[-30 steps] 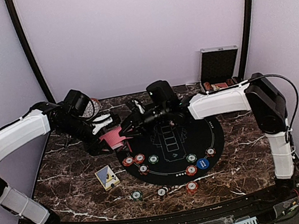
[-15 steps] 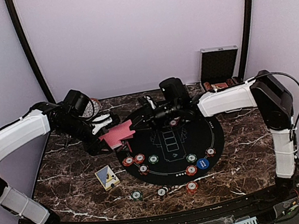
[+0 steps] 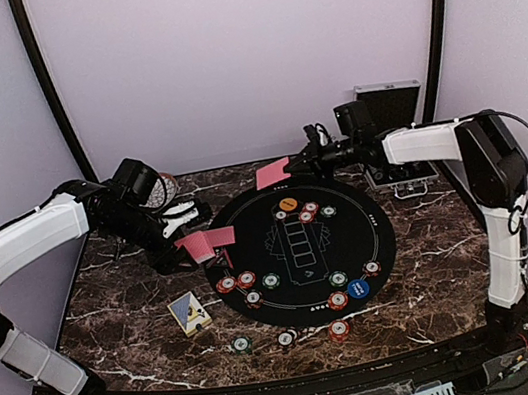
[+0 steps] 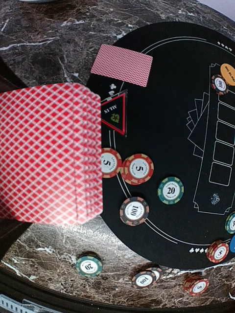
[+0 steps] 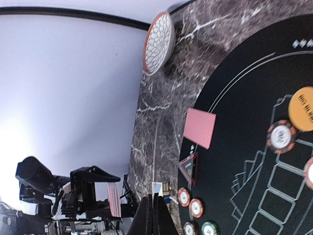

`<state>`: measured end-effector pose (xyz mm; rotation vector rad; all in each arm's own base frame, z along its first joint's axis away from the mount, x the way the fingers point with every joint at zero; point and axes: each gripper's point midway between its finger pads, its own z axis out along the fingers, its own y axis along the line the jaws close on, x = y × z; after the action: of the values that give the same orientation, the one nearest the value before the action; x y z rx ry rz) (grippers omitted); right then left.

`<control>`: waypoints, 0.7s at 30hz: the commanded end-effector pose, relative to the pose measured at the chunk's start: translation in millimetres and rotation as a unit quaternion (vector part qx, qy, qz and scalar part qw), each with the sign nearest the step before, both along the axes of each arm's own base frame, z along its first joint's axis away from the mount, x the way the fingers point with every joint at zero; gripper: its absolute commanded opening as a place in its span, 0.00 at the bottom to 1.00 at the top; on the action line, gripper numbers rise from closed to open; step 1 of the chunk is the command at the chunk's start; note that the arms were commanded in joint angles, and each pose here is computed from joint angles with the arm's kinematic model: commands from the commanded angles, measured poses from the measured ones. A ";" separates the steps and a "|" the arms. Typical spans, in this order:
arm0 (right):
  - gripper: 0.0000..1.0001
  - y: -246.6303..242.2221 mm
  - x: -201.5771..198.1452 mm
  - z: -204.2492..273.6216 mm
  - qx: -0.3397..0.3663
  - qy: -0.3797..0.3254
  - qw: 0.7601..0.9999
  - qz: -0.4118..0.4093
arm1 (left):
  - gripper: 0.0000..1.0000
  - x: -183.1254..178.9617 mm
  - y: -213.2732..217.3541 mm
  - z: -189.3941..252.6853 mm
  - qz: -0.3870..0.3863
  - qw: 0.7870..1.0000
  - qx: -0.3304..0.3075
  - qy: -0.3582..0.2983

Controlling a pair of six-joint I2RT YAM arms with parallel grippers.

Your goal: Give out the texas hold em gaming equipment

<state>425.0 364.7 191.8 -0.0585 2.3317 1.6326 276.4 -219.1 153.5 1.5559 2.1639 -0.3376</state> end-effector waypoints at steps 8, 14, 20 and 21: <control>0.00 -42.8 81.3 -76.5 -0.117 0.005 0.991 -0.066 | 0.00 -9.1 2.3 1.6 -0.009 1.000 -0.002 0.011; 0.00 -45.3 92.0 -101.0 -0.139 0.014 0.987 -0.077 | 0.00 -11.5 3.1 2.0 -0.009 1.000 -0.004 0.011; 0.05 -51.2 95.2 -110.3 -0.168 0.013 0.982 -0.083 | 0.00 -12.4 2.5 2.0 -0.011 1.000 -0.006 0.013; 0.11 -53.0 95.2 -109.6 -0.175 0.010 0.981 -0.084 | 0.00 -12.6 2.0 2.5 -0.011 1.000 -0.007 0.013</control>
<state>508.6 315.0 71.3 0.1212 2.5667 1.2133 273.0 -217.7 151.1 1.5666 2.1746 -0.3445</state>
